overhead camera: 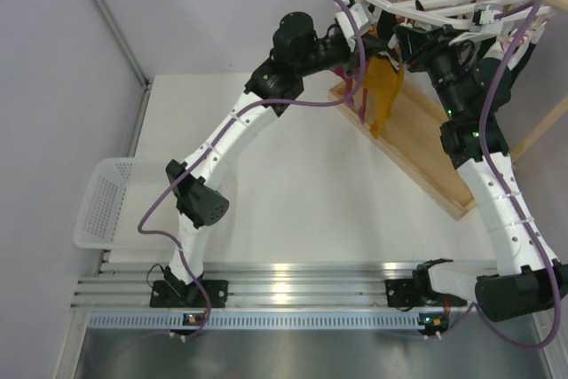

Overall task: Clip the socks to the hanger
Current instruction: Clamp the sock onto the hanger.

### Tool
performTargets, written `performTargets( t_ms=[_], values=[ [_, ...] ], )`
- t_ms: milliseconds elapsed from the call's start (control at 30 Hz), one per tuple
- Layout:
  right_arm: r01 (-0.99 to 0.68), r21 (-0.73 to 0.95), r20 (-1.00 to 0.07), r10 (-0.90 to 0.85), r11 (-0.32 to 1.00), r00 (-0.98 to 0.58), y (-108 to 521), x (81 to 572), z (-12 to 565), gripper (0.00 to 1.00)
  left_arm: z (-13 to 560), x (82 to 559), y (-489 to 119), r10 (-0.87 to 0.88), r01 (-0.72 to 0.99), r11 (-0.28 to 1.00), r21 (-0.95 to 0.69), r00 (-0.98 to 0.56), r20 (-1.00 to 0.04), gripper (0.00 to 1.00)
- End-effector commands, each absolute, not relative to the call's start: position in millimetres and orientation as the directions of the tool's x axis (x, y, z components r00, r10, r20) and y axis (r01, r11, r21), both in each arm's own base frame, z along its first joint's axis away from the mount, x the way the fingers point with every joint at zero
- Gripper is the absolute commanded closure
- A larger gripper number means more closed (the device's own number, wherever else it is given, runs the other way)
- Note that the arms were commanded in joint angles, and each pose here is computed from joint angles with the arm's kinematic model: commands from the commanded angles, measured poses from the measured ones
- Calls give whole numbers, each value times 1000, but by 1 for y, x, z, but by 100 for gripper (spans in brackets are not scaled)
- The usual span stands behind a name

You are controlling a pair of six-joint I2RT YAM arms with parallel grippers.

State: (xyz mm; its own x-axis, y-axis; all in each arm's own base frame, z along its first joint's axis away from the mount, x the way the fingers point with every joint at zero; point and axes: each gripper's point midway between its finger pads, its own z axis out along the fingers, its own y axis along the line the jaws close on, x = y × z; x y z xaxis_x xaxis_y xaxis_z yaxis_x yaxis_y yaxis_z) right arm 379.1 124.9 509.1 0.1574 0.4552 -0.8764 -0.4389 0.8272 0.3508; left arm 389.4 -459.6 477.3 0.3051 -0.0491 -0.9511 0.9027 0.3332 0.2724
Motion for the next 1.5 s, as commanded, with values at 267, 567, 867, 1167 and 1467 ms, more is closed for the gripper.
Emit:
performTargets(
  t_ms=[267, 567, 867, 1167, 1467],
  values=[
    [-539, 308, -910, 408, 784, 75, 151, 369, 492, 100, 508, 380, -460, -127, 893, 333, 303, 361, -924, 100],
    [-551, 310, -903, 422, 774, 84, 151, 366, 500, 100, 497, 380, -468, -116, 899, 316, 304, 355, -928, 100],
    [-544, 287, -916, 393, 788, 85, 151, 368, 494, 100, 501, 380, -468, -128, 896, 323, 303, 359, -925, 100],
    [-528, 227, -939, 327, 818, 103, 147, 369, 484, 100, 511, 374, -466, -146, 895, 322, 308, 369, -918, 100],
    [-515, 163, -954, 267, 842, 134, 144, 368, 480, 100, 516, 371, -464, -157, 897, 318, 306, 368, -917, 100]
  ],
)
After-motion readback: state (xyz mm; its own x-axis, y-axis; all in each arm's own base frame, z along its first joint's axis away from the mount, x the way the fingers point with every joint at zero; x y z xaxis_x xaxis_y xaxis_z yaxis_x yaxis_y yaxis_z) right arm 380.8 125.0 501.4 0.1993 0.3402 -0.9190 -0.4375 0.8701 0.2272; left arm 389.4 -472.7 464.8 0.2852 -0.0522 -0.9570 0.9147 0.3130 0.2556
